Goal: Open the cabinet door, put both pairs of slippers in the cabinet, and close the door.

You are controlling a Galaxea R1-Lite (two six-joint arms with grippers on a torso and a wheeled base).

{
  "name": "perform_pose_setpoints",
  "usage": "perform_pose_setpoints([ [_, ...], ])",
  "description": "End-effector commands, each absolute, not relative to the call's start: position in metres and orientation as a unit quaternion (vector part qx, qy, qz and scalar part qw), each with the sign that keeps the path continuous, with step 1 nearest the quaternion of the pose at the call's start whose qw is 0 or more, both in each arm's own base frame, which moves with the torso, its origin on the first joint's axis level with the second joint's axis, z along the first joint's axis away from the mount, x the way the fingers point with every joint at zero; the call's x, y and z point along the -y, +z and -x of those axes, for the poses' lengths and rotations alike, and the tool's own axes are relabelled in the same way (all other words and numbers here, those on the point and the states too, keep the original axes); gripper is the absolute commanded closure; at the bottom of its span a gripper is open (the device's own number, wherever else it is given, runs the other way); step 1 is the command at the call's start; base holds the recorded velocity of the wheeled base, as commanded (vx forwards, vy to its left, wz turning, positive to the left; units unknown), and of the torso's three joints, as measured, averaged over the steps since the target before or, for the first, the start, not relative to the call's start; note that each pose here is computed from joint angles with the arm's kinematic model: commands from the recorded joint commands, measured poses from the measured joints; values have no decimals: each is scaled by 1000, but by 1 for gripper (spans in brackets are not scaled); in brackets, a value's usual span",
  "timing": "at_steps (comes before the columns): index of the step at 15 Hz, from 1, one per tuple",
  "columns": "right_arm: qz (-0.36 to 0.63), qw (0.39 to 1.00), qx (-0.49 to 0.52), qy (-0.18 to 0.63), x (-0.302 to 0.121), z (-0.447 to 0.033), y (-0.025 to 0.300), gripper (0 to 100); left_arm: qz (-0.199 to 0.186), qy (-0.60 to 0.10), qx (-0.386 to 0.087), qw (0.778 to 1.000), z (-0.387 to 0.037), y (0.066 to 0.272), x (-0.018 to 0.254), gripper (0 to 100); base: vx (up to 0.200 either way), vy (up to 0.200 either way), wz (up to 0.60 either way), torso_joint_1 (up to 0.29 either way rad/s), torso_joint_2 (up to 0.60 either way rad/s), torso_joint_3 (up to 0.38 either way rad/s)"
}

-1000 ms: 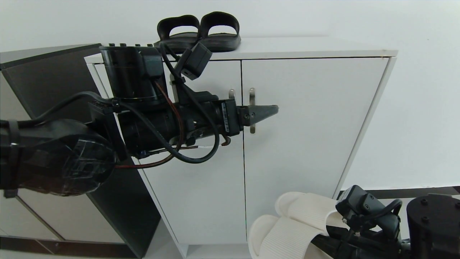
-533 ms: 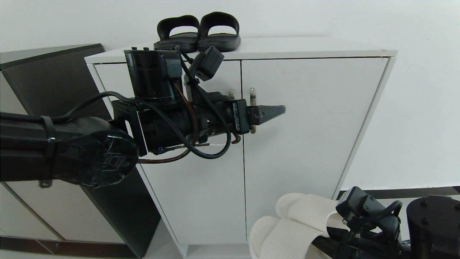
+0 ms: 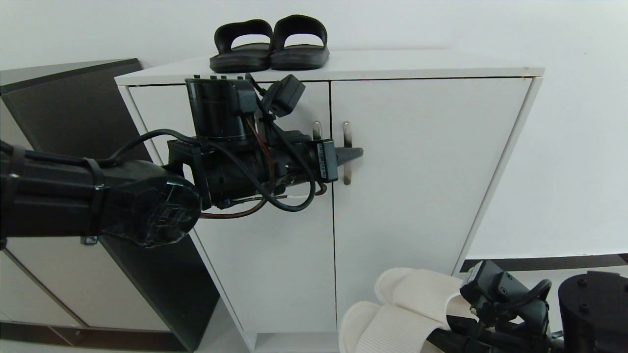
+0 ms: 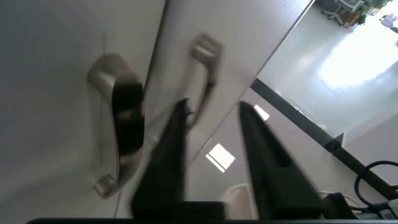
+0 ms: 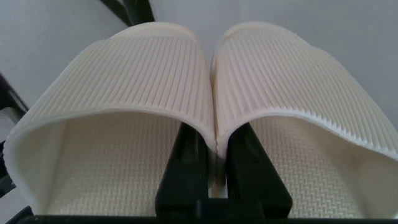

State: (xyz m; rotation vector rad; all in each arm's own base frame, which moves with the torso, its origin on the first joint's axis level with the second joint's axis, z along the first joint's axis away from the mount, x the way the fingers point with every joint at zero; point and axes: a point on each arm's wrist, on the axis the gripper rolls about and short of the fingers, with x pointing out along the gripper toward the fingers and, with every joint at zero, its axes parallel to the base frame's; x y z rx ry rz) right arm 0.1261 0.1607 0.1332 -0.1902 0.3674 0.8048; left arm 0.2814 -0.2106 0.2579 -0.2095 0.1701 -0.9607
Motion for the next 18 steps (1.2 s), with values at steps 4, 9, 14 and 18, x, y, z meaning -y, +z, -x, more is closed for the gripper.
perform_pose_setpoints([
  [4,89,862,-167,471,-145,-105,134,100,101,-491,-72,862,-237,272,203,100,0,0,0,0,0,0],
  [9,98,857,-174,474,-143,-103,131,100,100,-487,-68,865,-212,273,200,100,0,0,0,0,0,0],
  [14,99,857,-175,475,-143,-102,131,100,105,-489,-52,865,-184,281,176,100,0,0,0,0,0,0],
  [18,100,856,-177,475,-143,-102,131,100,105,-484,-53,867,-187,280,174,100,0,0,0,0,0,0],
])
